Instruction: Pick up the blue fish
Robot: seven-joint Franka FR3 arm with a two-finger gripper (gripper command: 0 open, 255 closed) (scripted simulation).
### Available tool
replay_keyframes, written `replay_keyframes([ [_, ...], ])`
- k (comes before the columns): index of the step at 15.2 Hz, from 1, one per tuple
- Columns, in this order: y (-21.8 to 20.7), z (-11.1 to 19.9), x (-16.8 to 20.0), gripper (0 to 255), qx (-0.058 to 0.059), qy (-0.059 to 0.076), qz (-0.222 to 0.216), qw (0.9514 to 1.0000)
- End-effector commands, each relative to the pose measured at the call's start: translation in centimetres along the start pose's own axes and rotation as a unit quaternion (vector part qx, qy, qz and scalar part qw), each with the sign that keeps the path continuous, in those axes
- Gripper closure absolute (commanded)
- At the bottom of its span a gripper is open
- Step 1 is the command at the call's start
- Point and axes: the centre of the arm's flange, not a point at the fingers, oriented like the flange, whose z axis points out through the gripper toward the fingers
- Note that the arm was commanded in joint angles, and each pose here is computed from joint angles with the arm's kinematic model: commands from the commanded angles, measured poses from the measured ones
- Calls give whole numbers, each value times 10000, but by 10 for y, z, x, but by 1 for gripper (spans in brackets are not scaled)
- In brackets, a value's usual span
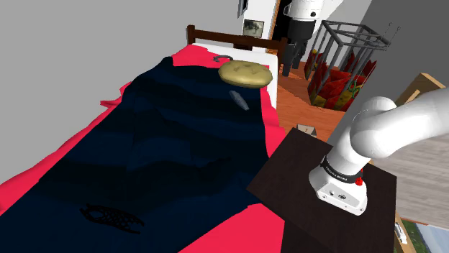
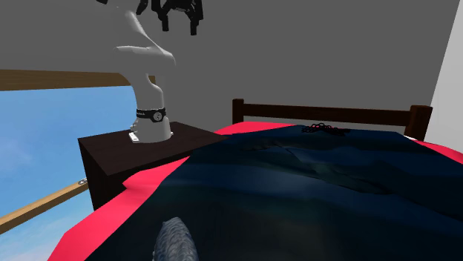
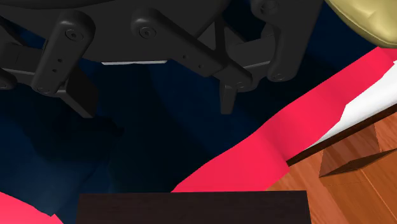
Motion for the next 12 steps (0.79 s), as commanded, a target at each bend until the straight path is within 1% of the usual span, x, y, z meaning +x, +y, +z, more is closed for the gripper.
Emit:
replay_keyframes([
  [1,0,0,0,0,0,0,0,10000],
  [12,45,92,92,0,-184,277,475,9983],
])
